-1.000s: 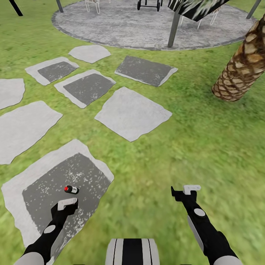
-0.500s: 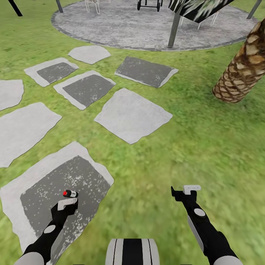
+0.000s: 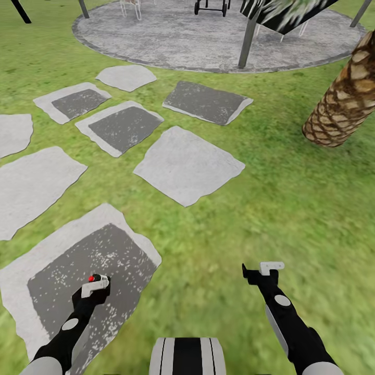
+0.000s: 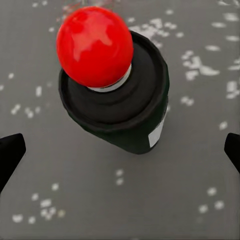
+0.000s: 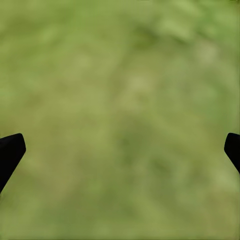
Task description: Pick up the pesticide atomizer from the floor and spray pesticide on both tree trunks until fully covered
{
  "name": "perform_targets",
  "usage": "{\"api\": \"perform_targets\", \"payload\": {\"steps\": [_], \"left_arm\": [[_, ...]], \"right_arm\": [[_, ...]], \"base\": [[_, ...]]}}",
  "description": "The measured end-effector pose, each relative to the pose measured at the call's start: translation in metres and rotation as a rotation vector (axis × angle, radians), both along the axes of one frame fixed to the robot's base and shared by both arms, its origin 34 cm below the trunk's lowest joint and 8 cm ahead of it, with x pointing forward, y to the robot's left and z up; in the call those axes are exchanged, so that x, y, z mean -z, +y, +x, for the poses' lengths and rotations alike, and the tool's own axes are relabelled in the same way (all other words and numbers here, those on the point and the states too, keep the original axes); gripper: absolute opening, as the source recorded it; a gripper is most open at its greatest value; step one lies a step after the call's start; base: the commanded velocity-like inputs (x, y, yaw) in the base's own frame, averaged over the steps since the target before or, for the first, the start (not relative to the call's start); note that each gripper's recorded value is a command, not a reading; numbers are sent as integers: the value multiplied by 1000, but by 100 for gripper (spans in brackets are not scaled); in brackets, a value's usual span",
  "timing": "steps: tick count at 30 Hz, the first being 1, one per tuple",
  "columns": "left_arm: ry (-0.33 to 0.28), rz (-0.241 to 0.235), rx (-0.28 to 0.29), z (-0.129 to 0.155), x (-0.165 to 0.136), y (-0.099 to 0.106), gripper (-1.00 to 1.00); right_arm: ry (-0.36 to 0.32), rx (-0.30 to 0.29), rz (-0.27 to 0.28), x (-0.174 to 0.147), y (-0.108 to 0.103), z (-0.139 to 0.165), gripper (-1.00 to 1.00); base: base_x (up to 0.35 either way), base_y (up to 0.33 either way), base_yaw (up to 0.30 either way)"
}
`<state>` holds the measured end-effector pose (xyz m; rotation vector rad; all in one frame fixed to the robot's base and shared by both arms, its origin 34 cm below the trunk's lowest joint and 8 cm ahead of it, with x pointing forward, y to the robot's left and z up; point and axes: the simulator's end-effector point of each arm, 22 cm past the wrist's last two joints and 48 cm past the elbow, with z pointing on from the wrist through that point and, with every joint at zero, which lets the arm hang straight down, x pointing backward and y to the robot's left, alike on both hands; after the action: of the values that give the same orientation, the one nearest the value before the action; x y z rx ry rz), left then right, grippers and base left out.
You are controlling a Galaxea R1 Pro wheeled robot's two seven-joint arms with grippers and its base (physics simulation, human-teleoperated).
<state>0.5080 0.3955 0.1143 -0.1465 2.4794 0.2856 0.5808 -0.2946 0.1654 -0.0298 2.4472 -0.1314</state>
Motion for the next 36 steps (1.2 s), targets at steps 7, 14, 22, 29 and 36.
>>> {"api": "perform_targets", "payload": {"steps": [7, 14, 22, 29, 36], "left_arm": [[2, -1, 2, -1, 1, 0, 100], [2, -2, 5, 0, 1, -2, 100], [-7, 0, 4, 3, -2, -2, 100], [-13, 1, 1, 5, -3, 0, 100], [-11, 1, 4, 5, -3, -1, 100]], "right_arm": [[1, 0, 0, 1, 0, -1, 100], [1, 0, 0, 1, 0, 0, 100], [-3, 0, 0, -1, 0, 1, 100], [-3, 0, 0, -2, 0, 1, 100], [-3, 0, -1, -1, 0, 1, 100]], "base": [[1, 0, 70], [0, 0, -2], [0, 0, -16], [78, 0, -1], [15, 0, 0]]}}
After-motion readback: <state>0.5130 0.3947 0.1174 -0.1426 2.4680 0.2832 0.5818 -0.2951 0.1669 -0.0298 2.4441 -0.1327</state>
